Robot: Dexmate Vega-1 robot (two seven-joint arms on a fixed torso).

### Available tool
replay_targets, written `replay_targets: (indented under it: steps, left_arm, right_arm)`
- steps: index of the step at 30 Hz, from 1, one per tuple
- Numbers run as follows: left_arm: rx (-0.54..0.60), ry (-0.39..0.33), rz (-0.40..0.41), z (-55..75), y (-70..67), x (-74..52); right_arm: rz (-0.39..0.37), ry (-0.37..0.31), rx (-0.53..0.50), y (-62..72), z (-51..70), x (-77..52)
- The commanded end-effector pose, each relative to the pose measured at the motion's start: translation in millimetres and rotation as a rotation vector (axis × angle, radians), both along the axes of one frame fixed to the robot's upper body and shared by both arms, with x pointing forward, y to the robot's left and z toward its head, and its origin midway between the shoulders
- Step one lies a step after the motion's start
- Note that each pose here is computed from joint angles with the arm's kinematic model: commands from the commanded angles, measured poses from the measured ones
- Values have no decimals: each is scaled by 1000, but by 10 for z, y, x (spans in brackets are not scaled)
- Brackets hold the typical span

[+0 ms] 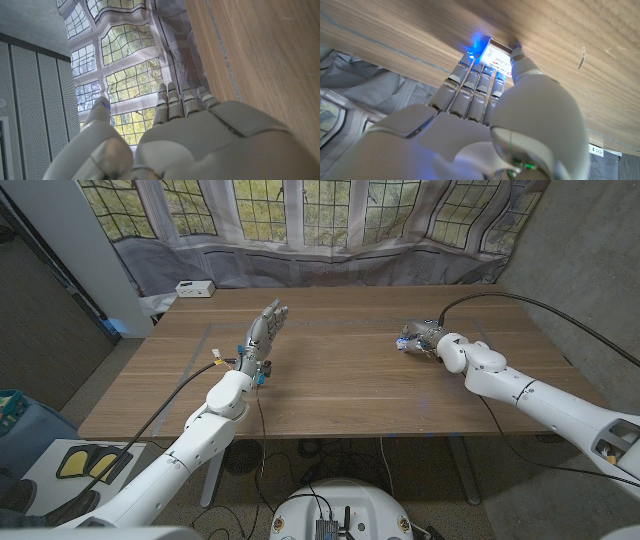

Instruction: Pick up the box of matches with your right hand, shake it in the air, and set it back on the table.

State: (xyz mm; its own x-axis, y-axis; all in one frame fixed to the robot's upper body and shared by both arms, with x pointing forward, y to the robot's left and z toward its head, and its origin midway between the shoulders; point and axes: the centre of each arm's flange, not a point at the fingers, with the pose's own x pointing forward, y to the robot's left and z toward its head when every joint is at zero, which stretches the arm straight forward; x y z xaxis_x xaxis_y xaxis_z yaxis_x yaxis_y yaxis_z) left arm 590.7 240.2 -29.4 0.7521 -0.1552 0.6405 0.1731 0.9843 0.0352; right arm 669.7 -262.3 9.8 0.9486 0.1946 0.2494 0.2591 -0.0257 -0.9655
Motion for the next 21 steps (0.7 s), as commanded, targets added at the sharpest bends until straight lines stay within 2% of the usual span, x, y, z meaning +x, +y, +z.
replay_targets:
  steps: [1,15,21]
  left_arm:
    - [0,3,0,-19,9,-13]
    - [0,7,-6,-45,5,-15]
    - [-1,6,-8,-45,11,-18]
  right_arm:
    - [-13,-14,-14,-3,-25,-60]
    - [-30,-11,-32,14,-70,-109]
    - [-30,-11,-20,19,-45,-146]
